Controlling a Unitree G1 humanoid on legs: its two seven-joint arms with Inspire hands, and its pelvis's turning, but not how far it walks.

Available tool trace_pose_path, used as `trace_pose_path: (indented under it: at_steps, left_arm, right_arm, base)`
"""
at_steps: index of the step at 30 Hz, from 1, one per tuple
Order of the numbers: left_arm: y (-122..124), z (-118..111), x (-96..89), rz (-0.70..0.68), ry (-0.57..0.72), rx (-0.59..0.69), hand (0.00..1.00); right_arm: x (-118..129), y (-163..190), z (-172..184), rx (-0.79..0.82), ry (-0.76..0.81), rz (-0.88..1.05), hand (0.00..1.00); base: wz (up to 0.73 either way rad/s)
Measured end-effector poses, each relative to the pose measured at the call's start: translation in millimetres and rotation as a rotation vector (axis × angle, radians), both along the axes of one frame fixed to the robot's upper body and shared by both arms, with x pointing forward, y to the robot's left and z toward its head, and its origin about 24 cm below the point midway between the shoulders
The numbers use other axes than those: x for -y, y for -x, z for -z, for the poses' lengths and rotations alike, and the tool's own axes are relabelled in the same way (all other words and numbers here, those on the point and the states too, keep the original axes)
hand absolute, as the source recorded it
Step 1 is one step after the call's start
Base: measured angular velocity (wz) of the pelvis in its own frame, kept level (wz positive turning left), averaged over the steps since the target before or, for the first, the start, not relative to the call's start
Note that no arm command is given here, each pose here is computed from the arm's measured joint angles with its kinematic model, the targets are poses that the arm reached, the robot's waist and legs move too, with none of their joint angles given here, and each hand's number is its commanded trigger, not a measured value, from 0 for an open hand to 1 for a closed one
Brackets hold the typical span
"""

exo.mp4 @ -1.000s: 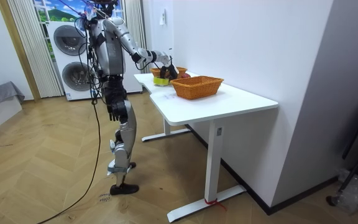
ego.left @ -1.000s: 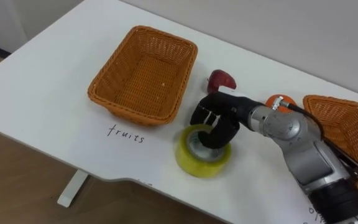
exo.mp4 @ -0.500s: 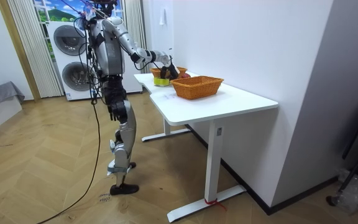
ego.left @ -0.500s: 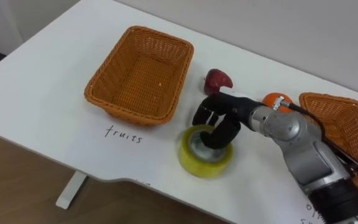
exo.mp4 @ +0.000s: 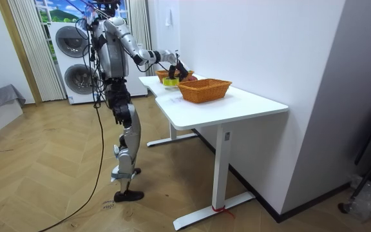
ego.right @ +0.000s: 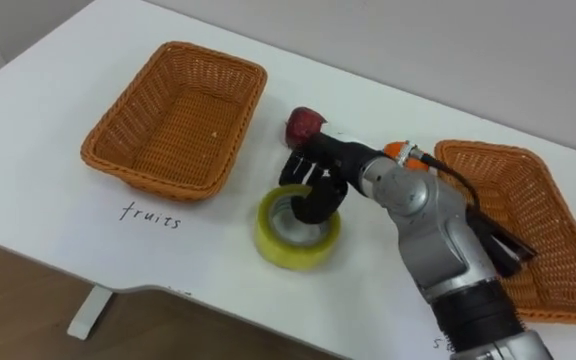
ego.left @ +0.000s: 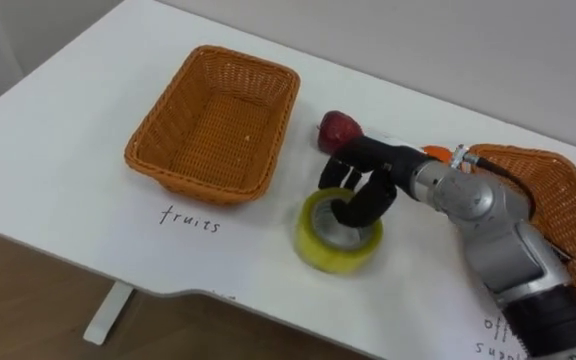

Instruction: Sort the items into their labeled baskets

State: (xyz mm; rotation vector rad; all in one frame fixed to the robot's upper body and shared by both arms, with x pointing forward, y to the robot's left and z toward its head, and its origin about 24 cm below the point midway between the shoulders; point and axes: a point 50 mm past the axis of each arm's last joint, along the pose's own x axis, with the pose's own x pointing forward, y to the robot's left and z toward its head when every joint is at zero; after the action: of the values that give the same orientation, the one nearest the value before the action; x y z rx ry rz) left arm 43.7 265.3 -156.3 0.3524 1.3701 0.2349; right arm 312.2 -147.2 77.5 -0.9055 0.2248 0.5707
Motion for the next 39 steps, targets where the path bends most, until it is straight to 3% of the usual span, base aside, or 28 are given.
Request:
trace_pose_path:
  at_steps: [20, 39]
  left_arm:
    - [11, -4, -7.3, -0.082, -0.011, 0.059, 0.00]
    - [15, -3, -0.6, -0.087, 0.006, 0.076, 0.00]
  right_arm:
    - [52, 5, -61, 0.310, -0.076, 0.156, 1.00]
    - [94, 2, -59, 0.347, -0.125, 0.356, 1.00]
  base:
    - [-0.05]
    - [-0.01]
